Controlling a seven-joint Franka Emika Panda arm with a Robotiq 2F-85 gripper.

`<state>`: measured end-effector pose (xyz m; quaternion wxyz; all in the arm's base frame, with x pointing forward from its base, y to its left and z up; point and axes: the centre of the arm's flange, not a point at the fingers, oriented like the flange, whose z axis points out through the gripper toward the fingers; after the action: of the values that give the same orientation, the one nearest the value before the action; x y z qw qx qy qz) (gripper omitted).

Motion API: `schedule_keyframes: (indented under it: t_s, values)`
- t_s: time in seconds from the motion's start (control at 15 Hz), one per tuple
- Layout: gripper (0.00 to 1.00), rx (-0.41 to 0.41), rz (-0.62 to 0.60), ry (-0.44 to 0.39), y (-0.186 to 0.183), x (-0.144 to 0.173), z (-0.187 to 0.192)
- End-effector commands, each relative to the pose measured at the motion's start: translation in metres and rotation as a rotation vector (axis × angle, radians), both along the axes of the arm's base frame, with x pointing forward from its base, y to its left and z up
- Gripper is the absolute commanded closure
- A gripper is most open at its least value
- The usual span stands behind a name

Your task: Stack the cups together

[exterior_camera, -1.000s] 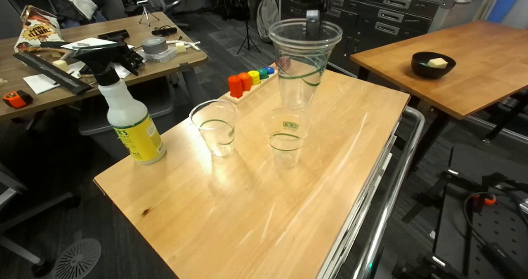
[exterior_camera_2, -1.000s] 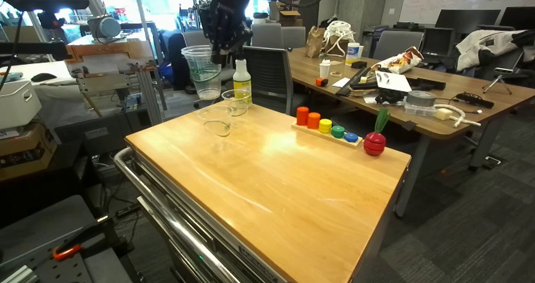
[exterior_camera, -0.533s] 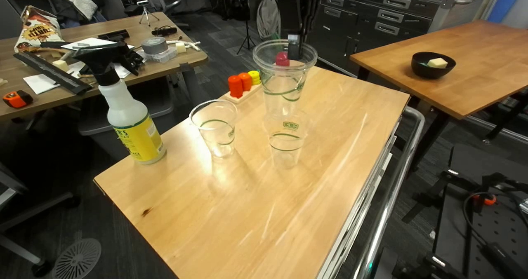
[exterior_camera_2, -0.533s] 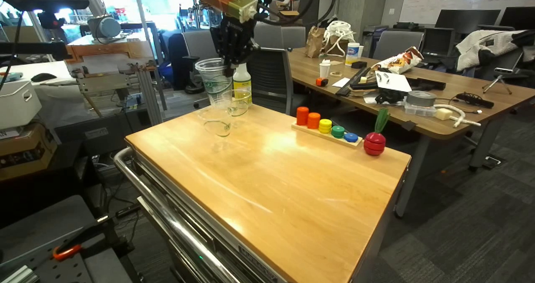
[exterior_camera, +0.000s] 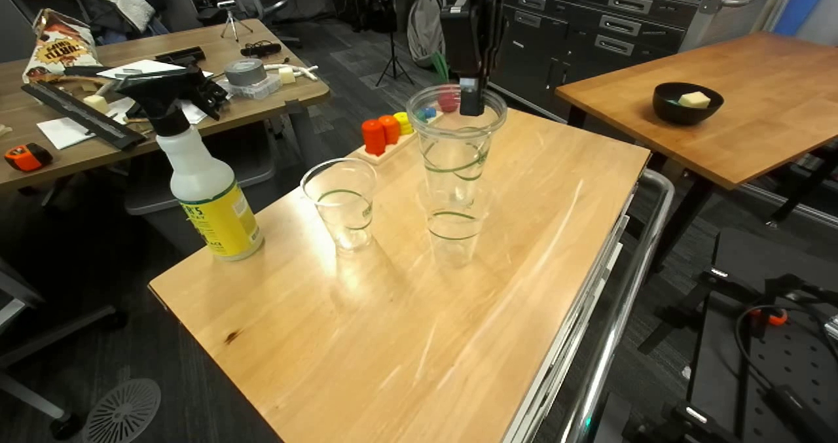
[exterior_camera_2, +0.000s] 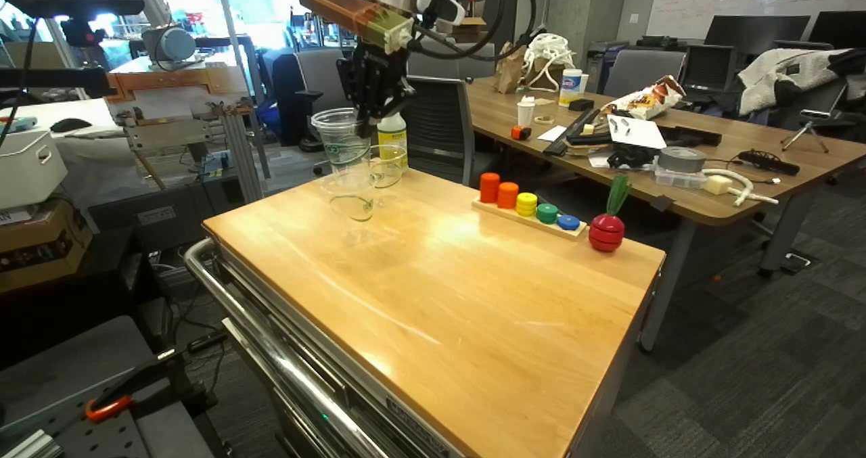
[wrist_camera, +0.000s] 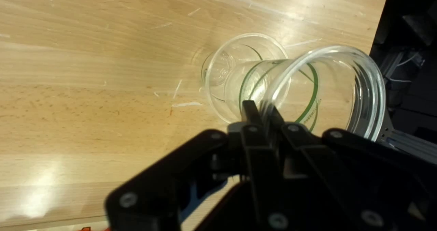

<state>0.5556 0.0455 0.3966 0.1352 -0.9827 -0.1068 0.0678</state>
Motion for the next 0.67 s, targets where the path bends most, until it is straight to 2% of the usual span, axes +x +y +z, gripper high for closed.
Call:
schedule_keyframes:
  t_s: [0.0, 0.33, 0.6]
  values:
    - [0.95, -0.029, 0.007, -0.014, 0.007, -0.007, -0.001]
    - [0.95, -0.052, 0.023, 0.0, 0.007, -0.01, -0.013]
    - [0.96, -0.04, 0.022, 0.008, 0.005, -0.009, -0.02]
